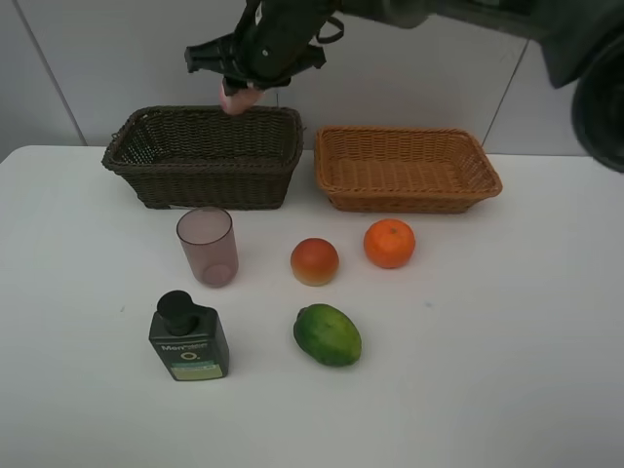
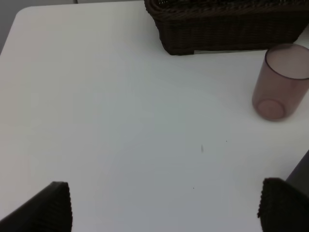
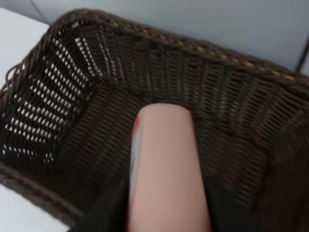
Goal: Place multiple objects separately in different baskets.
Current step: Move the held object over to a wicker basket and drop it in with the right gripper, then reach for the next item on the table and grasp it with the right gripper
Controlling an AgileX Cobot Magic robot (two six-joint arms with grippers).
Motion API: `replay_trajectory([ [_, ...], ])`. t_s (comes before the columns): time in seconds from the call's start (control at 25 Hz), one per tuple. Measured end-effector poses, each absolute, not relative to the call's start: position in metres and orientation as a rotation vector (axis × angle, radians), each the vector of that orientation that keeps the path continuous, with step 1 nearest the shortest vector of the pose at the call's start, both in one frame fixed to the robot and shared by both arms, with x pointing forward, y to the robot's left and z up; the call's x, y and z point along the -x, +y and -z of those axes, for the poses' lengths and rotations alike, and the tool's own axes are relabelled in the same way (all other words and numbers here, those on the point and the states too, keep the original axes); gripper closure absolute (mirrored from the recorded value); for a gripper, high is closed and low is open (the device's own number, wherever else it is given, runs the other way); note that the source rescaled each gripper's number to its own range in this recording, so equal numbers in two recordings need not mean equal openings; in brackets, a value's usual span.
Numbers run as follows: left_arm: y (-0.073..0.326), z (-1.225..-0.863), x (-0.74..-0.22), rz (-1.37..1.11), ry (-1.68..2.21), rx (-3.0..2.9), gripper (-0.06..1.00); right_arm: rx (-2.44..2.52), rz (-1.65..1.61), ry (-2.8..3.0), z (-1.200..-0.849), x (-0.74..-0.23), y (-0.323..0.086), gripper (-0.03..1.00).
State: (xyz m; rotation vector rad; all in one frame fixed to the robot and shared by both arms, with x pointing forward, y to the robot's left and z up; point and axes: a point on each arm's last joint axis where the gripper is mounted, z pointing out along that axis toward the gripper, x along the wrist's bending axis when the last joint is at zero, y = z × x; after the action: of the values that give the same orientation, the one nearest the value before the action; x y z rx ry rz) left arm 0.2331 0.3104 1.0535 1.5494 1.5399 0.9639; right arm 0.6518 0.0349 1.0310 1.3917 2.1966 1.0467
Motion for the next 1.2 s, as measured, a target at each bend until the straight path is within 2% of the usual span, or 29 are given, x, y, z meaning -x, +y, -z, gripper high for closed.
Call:
replay_trajectory([
  [0.24, 0.31, -1.053, -0.233, -0.964, 1.54, -1.549, -0.06, -1.384, -1.027, 2.225, -0.977, -0.664, 0.048, 0.97],
  [0.48, 0.31, -1.053, -0.233, -0.964, 1.54, -1.549, -0.06, -1.377, -0.988, 2.244, -0.955, -0.667, 0.05, 0.96],
  [0.52, 0.31, -1.053, -0.233, -0.964, 1.54, -1.549, -0.06, -1.377, -0.988, 2.244, -0.955, -0.667, 0.05, 0.92],
  [0.56, 0.31, -1.053, -0.233, -0.964, 1.54, -1.549, -0.06, -1.372, -0.995, 2.241, -0.955, -0.667, 0.05, 0.84],
  [0.6, 0.31, -1.053, -0.233, -0.964, 1.54, -1.549, -0.06, -1.369, -1.0, 2.238, -0.955, -0.668, 0.05, 0.74],
  [0.72, 0.31, -1.053, -0.233, -0.964, 1.54, -1.549, -0.06, -1.368, -1.003, 2.237, -0.956, -0.668, 0.051, 0.33],
  [0.8, 0.31, -1.053, -0.233, -0.964, 1.54, -1.549, -0.06, -1.368, -1.003, 2.237, -0.956, -0.668, 0.051, 0.14],
  [0.84, 0.31, -1.053, -0.233, -0.964, 1.54, -1.549, -0.06, -1.37, -0.999, 2.238, -0.956, -0.667, 0.05, 0.08],
  [1.0, 0.31, -1.053, -0.233, -0.964, 1.54, -1.549, -0.06, -1.387, -0.957, 2.251, -0.967, -0.664, 0.046, 0.01],
  [1.2, 0.31, -1.053, -0.233, -0.964, 1.54, -1.549, -0.06, -1.429, -0.865, 2.271, -1.006, -0.65, 0.033, 0.01],
])
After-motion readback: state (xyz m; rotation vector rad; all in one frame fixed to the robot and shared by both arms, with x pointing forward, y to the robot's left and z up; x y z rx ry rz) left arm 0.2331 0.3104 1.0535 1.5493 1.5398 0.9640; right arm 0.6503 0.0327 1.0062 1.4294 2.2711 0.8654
